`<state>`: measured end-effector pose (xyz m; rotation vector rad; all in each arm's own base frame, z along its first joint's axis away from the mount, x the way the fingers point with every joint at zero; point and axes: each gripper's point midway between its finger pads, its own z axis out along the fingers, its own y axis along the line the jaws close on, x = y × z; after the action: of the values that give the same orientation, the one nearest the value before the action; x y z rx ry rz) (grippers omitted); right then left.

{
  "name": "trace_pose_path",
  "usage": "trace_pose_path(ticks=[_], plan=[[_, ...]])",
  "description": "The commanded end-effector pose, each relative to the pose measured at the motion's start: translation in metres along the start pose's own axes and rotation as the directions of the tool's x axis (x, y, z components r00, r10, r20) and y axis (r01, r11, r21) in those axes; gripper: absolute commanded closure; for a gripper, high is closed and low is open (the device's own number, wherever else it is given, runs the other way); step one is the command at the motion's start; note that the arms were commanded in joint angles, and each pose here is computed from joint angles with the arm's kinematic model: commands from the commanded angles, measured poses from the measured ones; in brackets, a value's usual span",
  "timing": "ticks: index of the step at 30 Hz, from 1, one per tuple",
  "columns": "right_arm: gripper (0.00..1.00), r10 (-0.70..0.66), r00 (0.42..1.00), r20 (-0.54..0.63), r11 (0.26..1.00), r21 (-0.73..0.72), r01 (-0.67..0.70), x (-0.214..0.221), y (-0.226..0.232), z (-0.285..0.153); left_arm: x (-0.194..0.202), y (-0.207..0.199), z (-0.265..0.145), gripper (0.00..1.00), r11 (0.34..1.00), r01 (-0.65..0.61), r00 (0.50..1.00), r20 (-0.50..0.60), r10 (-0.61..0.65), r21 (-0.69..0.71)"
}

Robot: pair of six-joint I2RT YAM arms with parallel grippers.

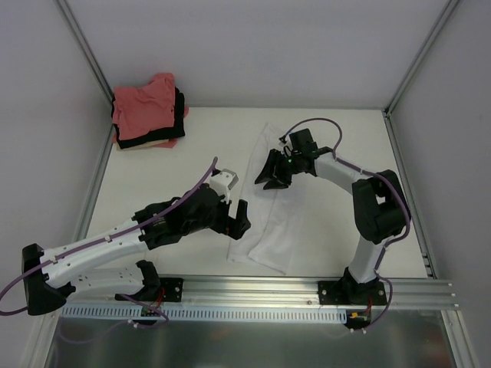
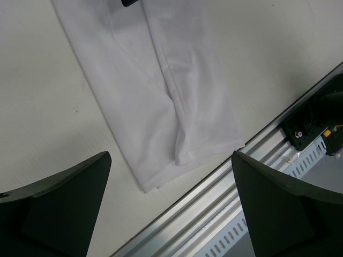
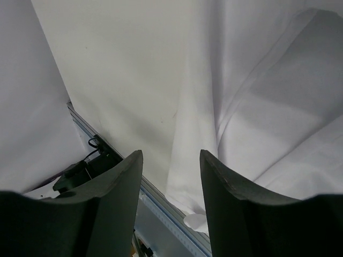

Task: Fold and stack the t-shirts
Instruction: Rotate the tshirt 90 degrees

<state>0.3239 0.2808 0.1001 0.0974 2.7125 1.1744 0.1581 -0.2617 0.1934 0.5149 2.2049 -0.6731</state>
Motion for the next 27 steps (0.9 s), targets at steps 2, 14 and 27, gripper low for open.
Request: trace_pose_path(ticks=[2, 14, 27], plan=[[0.5, -0.009, 0.999, 0.033, 1.0, 0.003, 0.009, -0.014, 0.002, 0.01, -0.002, 0.007, -0.005, 0.01, 1.0, 0.01, 1.0, 0.011, -0.01, -0.025], [0.54, 0.036, 0.999, -0.016, 0.998, 0.055, -0.035, -0.012, -0.032, 0.042, 0.002, 0.013, -0.005, 0.01, 0.999, 0.003, 1.0, 0.001, -0.003, -0.049], [0.62, 0.055, 0.998, -0.013, 0.996, 0.068, -0.054, -0.018, -0.039, 0.053, 0.006, 0.019, -0.008, 0.01, 0.998, -0.004, 1.0, -0.003, 0.003, -0.07]])
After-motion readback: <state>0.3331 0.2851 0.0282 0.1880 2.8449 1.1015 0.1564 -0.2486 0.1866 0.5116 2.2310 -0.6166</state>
